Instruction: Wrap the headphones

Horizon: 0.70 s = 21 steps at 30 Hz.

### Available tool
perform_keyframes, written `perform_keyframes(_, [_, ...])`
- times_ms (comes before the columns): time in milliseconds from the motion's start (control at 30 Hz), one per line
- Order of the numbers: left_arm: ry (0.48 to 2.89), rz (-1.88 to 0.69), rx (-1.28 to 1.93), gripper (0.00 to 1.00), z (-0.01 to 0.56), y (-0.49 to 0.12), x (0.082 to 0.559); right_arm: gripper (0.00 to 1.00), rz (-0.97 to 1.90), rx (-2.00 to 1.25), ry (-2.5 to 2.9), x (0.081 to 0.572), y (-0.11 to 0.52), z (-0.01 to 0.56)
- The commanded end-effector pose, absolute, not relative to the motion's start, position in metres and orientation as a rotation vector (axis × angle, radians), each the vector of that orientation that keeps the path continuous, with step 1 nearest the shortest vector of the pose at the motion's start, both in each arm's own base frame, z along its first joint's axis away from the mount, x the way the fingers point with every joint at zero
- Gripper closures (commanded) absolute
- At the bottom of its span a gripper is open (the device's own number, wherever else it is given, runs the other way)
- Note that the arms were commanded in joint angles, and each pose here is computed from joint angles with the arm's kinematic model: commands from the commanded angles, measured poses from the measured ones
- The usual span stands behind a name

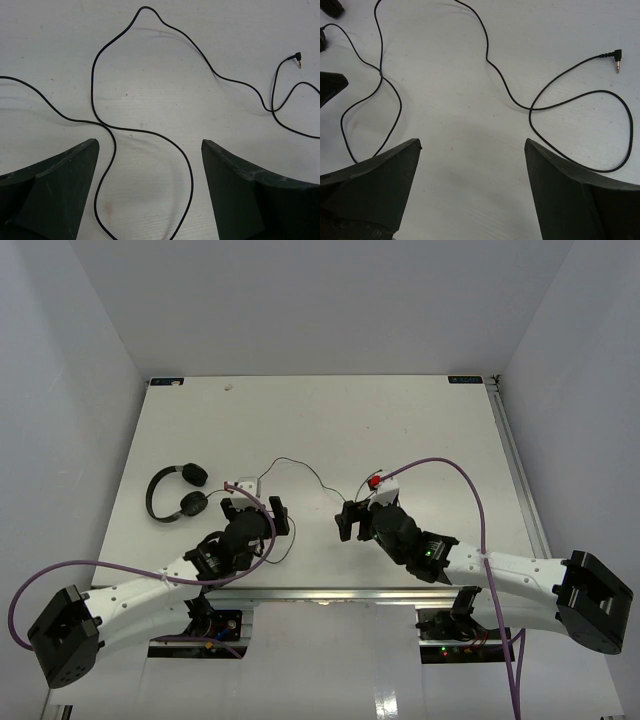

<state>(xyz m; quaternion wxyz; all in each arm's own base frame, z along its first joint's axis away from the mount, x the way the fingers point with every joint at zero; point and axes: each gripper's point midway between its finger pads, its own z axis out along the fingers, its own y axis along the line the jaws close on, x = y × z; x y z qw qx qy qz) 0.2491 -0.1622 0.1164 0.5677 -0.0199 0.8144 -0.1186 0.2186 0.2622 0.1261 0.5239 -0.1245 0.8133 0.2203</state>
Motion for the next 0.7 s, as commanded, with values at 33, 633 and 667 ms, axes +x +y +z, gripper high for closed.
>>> perform_keyframes(33, [1.876, -0.323, -0.073, 0.06, 0.135, -0.167, 0.252, 0.09, 0.564, -0.236, 1.895, 0.223, 0.264, 0.147])
perform_keyframes(633, [1.834, -0.159, -0.864, 0.15, 0.255, -0.101, 0.33, 0.1, 0.566, -0.229, 1.904, 0.226, 0.271, 0.148])
perform_keyframes(667, [1.808, -0.043, -0.899, 0.16, 0.257, -0.079, 0.331, 0.1, 0.566, -0.231, 1.91, 0.225, 0.27, 0.147])
